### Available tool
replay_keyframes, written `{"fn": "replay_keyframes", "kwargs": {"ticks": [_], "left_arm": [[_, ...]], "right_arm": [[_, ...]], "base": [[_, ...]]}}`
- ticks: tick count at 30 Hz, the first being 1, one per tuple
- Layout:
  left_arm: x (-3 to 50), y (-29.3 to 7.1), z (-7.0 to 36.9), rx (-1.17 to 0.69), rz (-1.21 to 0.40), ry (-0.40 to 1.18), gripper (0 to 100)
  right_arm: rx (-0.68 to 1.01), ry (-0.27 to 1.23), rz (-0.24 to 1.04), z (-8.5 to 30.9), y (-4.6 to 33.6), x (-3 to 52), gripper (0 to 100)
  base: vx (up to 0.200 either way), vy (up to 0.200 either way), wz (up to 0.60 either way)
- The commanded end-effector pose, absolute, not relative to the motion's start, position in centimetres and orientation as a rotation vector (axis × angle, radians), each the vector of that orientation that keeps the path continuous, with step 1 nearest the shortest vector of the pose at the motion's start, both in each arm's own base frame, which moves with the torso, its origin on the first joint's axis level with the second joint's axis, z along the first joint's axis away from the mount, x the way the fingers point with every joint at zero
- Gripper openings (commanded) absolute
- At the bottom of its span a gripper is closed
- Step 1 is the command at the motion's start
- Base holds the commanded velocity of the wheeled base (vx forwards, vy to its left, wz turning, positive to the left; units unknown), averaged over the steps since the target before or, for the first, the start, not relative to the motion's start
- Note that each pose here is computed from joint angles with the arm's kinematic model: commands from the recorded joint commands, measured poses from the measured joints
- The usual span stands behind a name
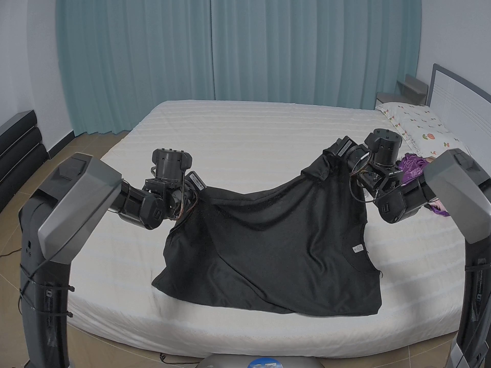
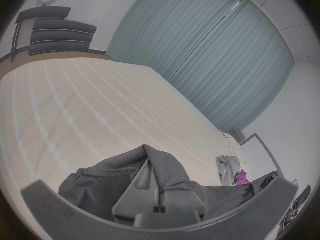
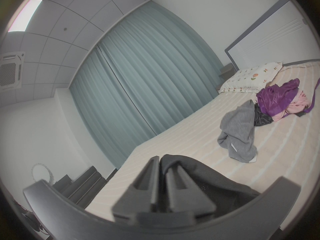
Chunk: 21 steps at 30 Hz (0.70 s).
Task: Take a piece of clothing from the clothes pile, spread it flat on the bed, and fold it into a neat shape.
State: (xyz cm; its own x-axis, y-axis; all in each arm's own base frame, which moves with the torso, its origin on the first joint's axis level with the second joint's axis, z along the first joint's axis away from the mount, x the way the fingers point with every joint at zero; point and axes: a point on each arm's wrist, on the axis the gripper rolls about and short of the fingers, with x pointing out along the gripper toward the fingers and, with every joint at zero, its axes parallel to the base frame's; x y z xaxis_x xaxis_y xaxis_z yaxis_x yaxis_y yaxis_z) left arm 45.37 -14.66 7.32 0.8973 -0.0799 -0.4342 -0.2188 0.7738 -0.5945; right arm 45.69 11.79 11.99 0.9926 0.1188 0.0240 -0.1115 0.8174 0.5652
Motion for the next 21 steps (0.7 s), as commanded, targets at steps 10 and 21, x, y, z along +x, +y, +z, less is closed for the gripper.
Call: {"fn": "replay_keyframes", "kwargs": {"ticks": [10,21], "left_arm": [[48.0,-15.3,0.3,-0.708,0.140,0.526,100],[50.4,-12.4,2.4,-0.761,0.245,0.355,100]], "right_arm": [[0.563,0.202,0.043,1.1,11.7,48.2,100],[0.627,0.149,-0.081,1.1,9.4,49.5,100]], "base": [[0.000,0.000,0.00],[0.000,0.000,0.00]]}}
